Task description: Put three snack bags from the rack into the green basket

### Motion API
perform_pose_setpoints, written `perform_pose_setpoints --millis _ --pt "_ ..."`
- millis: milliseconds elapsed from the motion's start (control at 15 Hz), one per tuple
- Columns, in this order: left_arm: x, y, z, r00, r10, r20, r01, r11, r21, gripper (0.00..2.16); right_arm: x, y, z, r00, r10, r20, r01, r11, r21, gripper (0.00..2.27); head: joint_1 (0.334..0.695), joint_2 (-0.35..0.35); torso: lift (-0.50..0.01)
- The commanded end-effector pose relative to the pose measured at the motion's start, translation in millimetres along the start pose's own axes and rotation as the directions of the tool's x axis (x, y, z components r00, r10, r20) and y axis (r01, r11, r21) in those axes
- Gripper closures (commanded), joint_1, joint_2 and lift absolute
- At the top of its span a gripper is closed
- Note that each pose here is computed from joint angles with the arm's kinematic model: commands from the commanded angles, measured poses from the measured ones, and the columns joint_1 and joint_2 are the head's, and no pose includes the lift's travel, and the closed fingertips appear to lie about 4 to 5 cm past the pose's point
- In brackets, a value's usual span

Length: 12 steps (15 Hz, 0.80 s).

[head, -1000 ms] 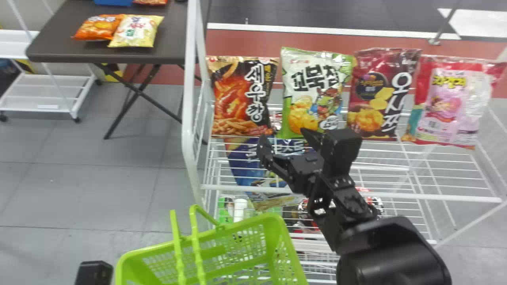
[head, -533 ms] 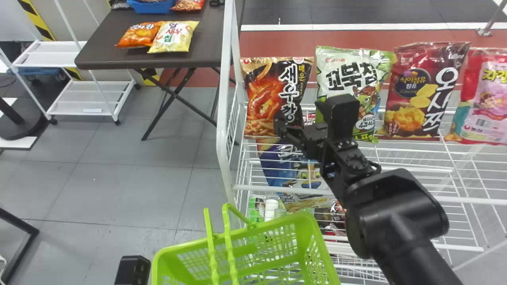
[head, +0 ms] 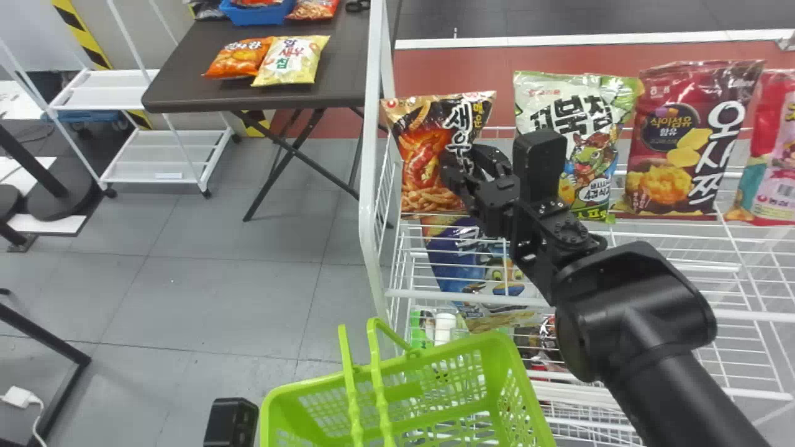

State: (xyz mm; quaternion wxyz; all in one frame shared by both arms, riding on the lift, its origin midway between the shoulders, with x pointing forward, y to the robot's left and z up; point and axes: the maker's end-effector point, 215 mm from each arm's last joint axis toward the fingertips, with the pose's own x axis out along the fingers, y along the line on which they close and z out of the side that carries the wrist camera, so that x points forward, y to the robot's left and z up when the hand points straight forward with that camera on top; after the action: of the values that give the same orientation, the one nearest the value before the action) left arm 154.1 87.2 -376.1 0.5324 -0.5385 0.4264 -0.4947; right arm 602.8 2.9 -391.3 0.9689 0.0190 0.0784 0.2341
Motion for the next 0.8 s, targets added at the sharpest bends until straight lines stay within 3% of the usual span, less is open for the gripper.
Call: perform_pose_setpoints --millis 0,267,400,533,733 --pt "-1 1 0 1.000 -0.001 0.003 0.001 1.000 -0.002 2.15 -12 5 7 1.000 -0.004 0.027 0.003 1.000 0.012 2.25 0.695 0.136 0.000" --pt "-5 3 7 1.000 0.008 0.013 -0.008 1.000 0.018 2.15 -54 -19 40 0.996 -0.071 0.063 0.066 0.996 0.067 2.25 0.695 0.125 0.000" --pt "-8 7 21 0.999 0.046 0.021 -0.047 0.998 0.042 2.15 -92 -40 38 0.994 -0.108 0.021 0.105 0.988 0.109 2.25 0.695 0.101 0.000" --pt "-10 13 32 0.996 0.088 0.024 -0.089 0.994 0.060 2.15 -133 -57 37 0.991 -0.130 -0.032 0.133 0.979 0.156 2.25 0.695 0.047 0.000" --pt "-10 15 43 0.994 0.109 0.029 -0.111 0.991 0.076 2.15 -190 -55 42 0.993 -0.096 -0.064 0.108 0.971 0.213 2.25 0.695 -0.010 0.000"
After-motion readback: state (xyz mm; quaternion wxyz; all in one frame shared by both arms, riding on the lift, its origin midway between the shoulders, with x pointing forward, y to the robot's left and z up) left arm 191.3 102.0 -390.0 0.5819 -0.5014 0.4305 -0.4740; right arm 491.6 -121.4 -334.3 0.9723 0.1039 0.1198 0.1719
